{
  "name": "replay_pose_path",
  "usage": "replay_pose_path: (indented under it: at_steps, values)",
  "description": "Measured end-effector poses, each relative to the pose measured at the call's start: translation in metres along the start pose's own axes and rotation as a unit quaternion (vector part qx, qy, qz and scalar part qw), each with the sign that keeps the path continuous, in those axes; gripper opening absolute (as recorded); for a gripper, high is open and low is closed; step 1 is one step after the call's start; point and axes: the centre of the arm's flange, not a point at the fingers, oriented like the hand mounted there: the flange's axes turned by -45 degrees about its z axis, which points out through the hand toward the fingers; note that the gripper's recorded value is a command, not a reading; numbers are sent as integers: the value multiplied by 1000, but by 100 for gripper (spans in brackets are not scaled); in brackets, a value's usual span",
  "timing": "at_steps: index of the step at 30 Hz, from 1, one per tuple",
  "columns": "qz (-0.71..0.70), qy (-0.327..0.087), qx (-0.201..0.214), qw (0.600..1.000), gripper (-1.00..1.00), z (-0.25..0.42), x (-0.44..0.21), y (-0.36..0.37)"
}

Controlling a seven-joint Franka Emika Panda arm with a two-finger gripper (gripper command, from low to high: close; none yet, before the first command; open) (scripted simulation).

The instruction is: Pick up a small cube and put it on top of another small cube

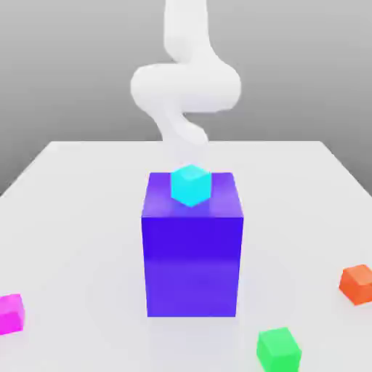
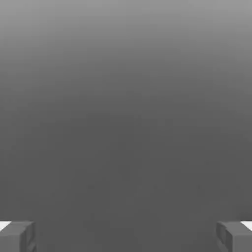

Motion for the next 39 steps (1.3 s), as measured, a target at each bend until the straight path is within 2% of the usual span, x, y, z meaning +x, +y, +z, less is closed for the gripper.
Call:
replay_pose_path:
  at_steps: [7,13,18,27,32,33,39]
  values:
    - [134,-86,-47,986,0,127,-12,75]
    - [249,-150,-92,952,0,221,-54,149]
    - [347,-198,-135,907,0,286,-113,217]
    - [497,-274,-210,796,0,371,-259,311]
    - [514,-283,-221,779,0,417,-315,325]
    - [515,-283,-221,779,-100,424,-322,325]
    - [515,-282,-221,779,-100,427,-325,325]
